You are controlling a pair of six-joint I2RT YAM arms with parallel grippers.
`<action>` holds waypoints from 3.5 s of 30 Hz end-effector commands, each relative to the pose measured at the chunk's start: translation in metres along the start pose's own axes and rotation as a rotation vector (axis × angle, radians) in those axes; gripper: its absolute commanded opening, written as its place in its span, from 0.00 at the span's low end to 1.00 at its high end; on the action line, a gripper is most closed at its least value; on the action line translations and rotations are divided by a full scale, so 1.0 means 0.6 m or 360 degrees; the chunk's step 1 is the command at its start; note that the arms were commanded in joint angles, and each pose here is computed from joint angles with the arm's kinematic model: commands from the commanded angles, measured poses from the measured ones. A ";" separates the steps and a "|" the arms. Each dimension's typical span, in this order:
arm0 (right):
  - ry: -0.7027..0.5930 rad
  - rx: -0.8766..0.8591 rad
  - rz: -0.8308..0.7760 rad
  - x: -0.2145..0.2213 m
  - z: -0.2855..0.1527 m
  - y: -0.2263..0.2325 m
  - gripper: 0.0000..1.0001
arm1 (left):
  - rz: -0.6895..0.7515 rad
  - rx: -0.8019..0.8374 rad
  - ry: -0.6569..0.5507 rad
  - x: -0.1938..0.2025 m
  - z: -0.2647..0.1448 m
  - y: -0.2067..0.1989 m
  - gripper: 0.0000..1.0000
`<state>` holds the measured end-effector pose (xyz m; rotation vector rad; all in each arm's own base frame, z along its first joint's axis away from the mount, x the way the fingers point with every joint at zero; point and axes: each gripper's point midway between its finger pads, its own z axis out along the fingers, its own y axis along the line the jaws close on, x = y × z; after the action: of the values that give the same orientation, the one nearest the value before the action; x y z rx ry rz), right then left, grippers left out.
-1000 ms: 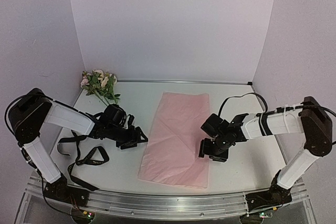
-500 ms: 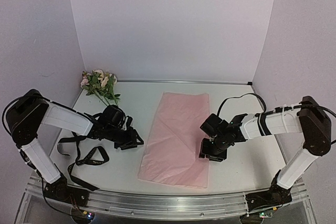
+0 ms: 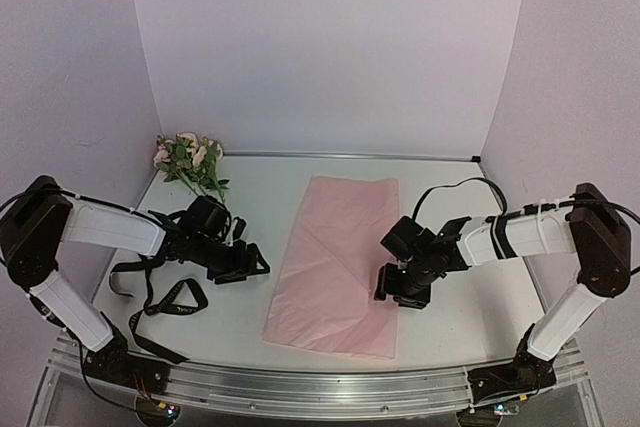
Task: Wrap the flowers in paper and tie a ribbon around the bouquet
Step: Pick up the corner of the folded wrapping paper at the center of the board, then pass from the left arm to the right
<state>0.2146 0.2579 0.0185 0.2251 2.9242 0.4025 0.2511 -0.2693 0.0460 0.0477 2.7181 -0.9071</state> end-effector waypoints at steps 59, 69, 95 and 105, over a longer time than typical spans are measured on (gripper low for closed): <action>-0.0212 -0.0440 -0.0122 -0.075 -0.069 0.210 0.98 | 0.0496 0.0175 -0.0176 -0.075 -0.125 -0.196 0.00; -0.0401 -0.0498 -0.0160 -0.093 -0.171 0.196 0.98 | 0.0587 0.0178 -0.0084 -0.073 -0.115 -0.208 0.00; -0.0689 -0.0305 -0.1250 0.009 -0.249 0.308 0.96 | 0.0117 0.0474 0.0143 -0.031 -0.101 -0.270 0.00; -0.0620 -0.0096 -0.1408 0.043 -0.200 0.255 0.98 | -0.0041 0.0434 0.0230 -0.013 -0.072 -0.228 0.00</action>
<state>0.1802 0.3998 0.1851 -0.8391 2.3017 0.3681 0.2293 -0.3516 0.1660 0.1920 2.7030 -1.2675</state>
